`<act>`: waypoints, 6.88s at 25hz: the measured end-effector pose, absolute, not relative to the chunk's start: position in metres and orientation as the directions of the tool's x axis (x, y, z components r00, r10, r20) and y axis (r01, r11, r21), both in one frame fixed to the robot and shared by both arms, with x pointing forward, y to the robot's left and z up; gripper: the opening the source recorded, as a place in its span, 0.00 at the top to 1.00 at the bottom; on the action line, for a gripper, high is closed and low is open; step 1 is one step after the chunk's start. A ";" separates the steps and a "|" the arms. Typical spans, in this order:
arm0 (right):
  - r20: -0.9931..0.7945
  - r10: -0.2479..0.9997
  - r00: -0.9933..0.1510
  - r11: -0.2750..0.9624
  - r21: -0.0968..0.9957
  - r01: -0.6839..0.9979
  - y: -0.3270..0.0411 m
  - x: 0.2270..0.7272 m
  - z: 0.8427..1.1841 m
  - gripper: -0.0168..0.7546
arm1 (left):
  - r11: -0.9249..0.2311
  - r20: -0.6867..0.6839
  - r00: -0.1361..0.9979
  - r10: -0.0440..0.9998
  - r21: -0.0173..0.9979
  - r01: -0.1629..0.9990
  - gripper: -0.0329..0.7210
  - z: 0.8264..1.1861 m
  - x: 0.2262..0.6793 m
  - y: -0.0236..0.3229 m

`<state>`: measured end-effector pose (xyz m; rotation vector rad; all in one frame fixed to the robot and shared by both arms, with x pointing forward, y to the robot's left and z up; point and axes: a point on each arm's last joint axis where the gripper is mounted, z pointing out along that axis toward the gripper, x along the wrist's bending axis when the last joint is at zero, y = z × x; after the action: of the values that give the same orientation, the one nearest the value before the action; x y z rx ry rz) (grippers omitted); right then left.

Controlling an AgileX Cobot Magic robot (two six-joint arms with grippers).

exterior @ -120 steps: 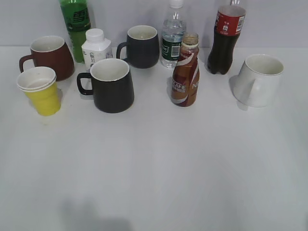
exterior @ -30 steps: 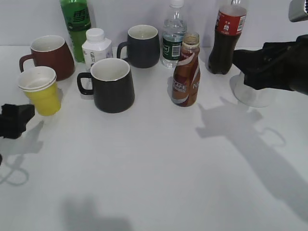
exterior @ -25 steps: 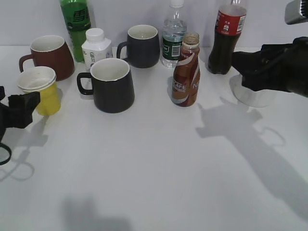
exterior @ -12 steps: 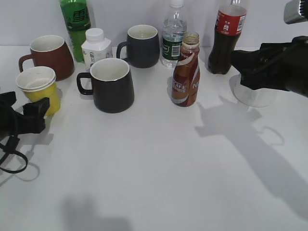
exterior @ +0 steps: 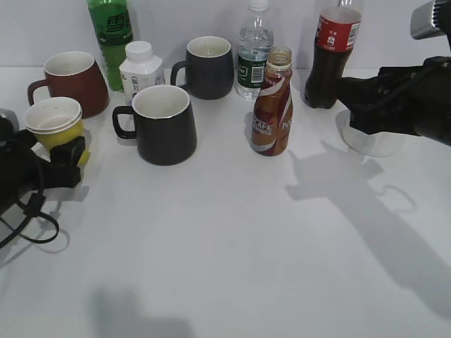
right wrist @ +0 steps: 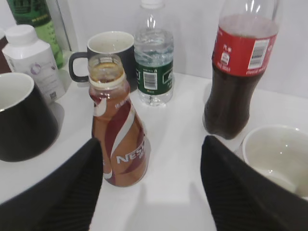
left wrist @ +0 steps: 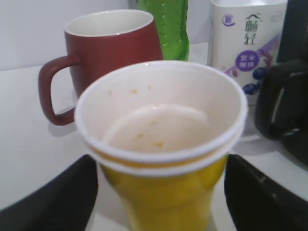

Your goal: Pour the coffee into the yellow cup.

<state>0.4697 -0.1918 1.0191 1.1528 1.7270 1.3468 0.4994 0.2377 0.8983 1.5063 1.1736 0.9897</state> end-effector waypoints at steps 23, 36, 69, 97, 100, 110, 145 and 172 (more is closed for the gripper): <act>0.026 0.917 -0.398 0.074 0.969 0.234 -0.191 0.471 1.020 0.36 | -0.061 0.034 0.177 0.984 0.987 0.149 0.29 0.885 0.548 0.228; 0.073 0.824 -0.562 0.074 0.970 0.233 -0.160 0.496 0.958 0.29 | -0.062 0.029 0.211 0.977 0.986 0.154 0.38 0.896 0.521 0.231; 0.090 0.812 -0.577 0.057 0.971 0.231 -0.111 0.596 0.890 0.33 | -0.160 -0.027 0.788 0.615 0.974 0.159 0.38 0.902 0.448 0.182; -0.643 0.260 -0.721 0.561 0.708 -0.429 -0.100 0.557 0.978 0.33 | -0.097 0.001 0.906 0.424 0.994 0.044 0.38 0.915 0.481 0.116; -0.681 0.212 -0.700 0.581 0.664 -0.470 -0.100 0.556 0.976 0.33 | -0.087 0.016 0.922 0.387 0.996 0.020 0.38 0.917 0.483 0.101; -0.792 0.081 -0.604 0.647 0.503 -0.573 -0.103 0.558 0.973 0.33 | -0.074 0.018 0.929 0.370 0.997 0.010 0.38 0.916 0.486 0.086; -0.933 -0.151 -0.328 0.646 0.157 -0.747 -0.104 0.560 0.975 0.33 | -0.102 0.033 0.945 0.326 0.995 0.000 0.38 0.913 0.484 0.084; -0.951 -0.208 -0.226 0.647 0.040 -0.762 -0.105 0.562 0.977 0.33 | -0.123 0.044 0.955 0.294 0.992 -0.008 0.38 0.911 0.481 0.083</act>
<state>0.5623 -0.1049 0.9770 -0.7855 1.7633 0.6262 0.4811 0.0833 0.9109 1.6783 0.2190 0.2611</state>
